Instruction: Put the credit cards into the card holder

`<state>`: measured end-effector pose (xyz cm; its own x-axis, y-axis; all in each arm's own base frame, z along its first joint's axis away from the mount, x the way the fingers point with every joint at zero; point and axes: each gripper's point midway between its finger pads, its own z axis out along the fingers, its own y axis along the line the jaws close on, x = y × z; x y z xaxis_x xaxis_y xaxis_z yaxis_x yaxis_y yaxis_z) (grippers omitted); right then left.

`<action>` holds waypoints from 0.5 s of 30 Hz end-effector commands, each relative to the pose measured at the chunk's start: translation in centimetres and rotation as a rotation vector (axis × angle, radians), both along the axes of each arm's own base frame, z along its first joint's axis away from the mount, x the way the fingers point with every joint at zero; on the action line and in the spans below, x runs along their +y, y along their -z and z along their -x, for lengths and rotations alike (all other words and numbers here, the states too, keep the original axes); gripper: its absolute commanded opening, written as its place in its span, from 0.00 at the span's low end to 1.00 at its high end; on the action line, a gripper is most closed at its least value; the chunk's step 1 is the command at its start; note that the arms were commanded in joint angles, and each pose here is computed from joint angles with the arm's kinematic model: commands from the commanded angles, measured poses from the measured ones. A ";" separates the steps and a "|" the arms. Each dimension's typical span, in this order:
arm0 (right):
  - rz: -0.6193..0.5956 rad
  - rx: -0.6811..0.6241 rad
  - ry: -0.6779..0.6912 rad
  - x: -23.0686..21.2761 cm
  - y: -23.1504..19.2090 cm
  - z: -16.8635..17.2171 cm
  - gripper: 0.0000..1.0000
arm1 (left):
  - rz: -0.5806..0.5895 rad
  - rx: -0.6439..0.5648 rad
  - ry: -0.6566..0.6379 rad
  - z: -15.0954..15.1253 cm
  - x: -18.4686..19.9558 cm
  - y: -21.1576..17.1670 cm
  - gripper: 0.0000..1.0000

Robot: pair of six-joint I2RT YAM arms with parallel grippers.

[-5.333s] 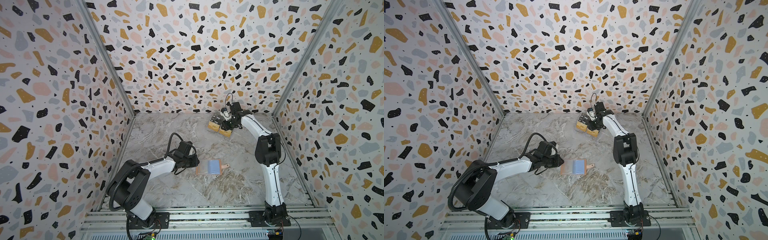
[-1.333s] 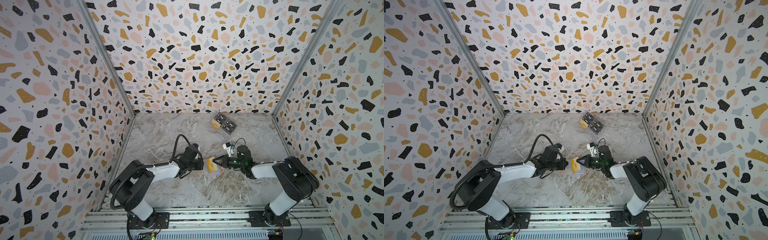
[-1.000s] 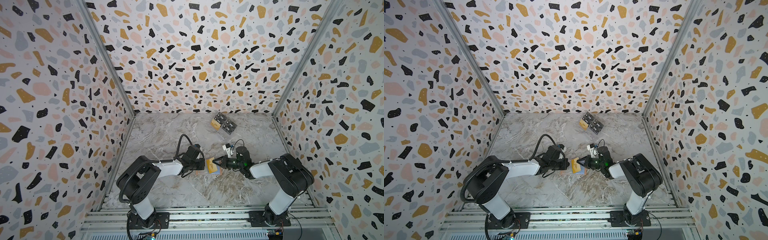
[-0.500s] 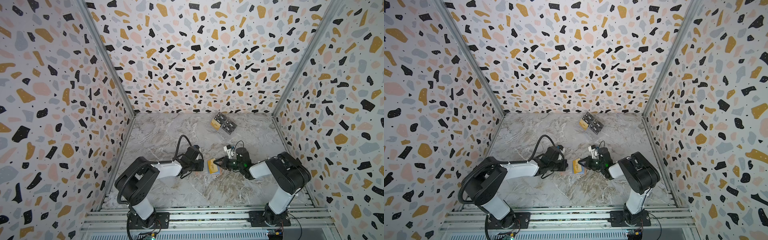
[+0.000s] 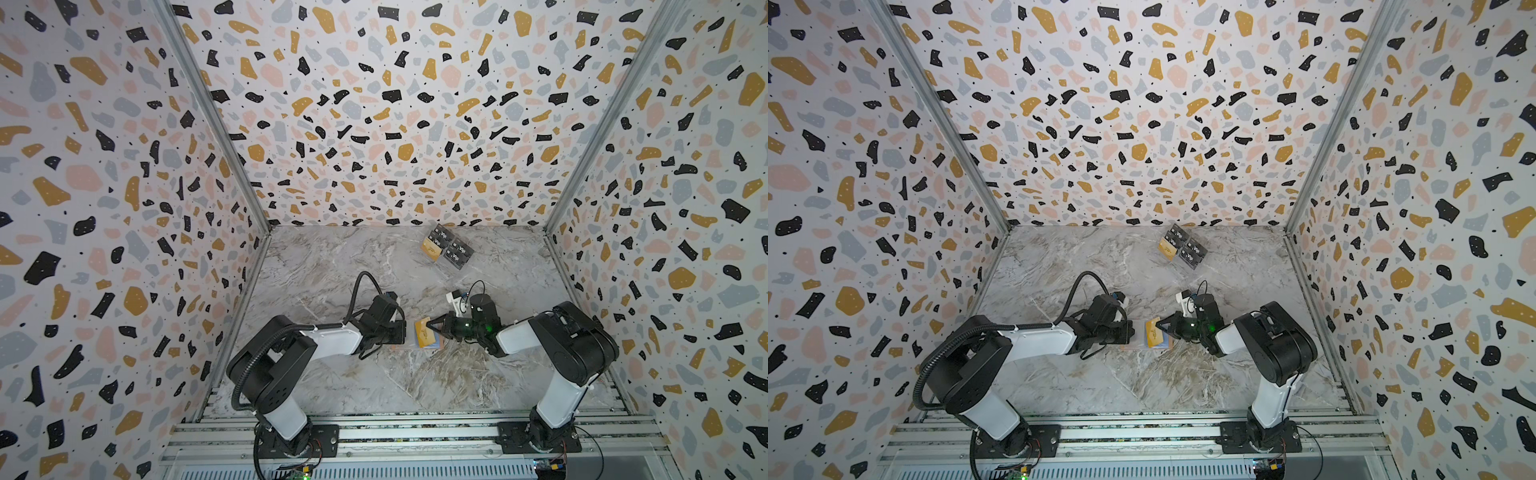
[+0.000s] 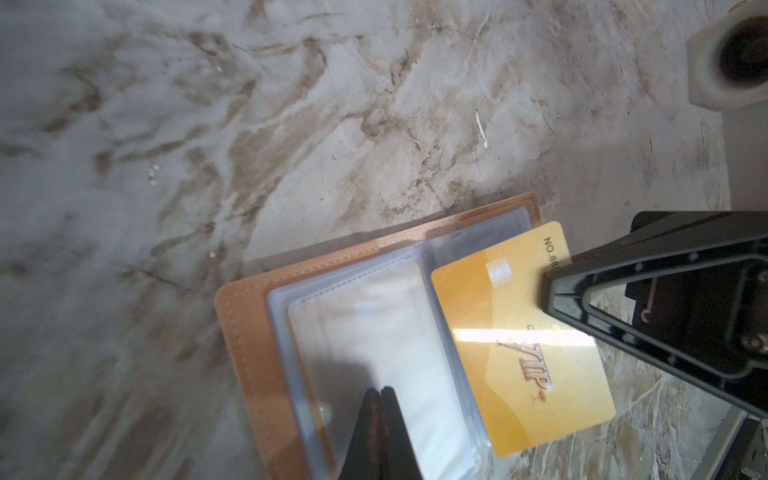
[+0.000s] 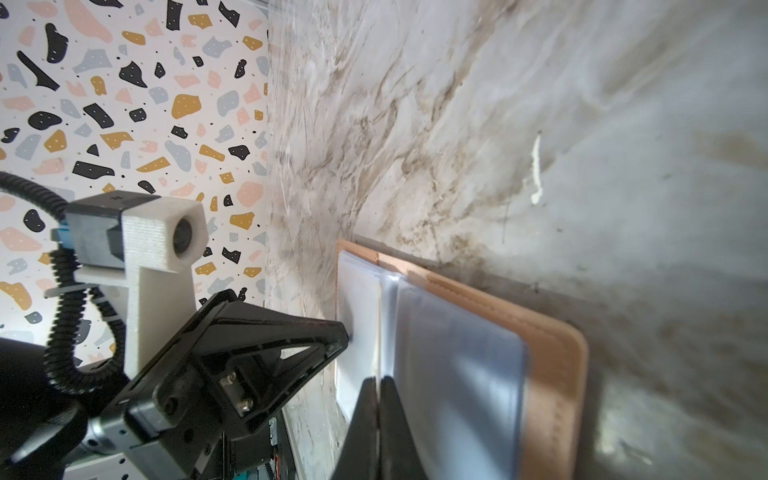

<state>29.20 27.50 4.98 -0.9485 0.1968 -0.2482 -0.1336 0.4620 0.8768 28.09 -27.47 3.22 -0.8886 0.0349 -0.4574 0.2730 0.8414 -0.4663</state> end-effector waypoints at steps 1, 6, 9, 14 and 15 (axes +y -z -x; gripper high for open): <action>-0.006 -0.023 -0.022 0.7 -0.6 -0.3 0.00 | -0.001 -0.010 0.001 0.3 0.3 -0.2 0.00; -0.006 -0.028 -0.040 1.3 -0.8 -0.1 0.00 | 0.000 -0.010 0.001 0.4 0.3 -0.2 0.00; -0.007 -0.027 -0.055 1.6 -0.8 0.0 0.00 | -0.001 -0.010 0.003 0.4 0.3 -0.2 0.00; -0.007 -0.028 -0.059 1.7 -0.7 0.0 0.00 | -0.004 -0.011 0.001 0.5 0.4 -0.1 0.00; -0.006 -0.030 -0.060 1.7 -0.7 0.0 0.00 | -0.003 -0.009 0.000 0.4 0.4 -0.2 0.00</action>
<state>29.01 28.60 5.17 -0.9521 0.1651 -0.2572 -0.1569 0.4584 0.8748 27.93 -27.31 3.25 -0.8874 0.0342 -0.4597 0.2739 0.8412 -0.4662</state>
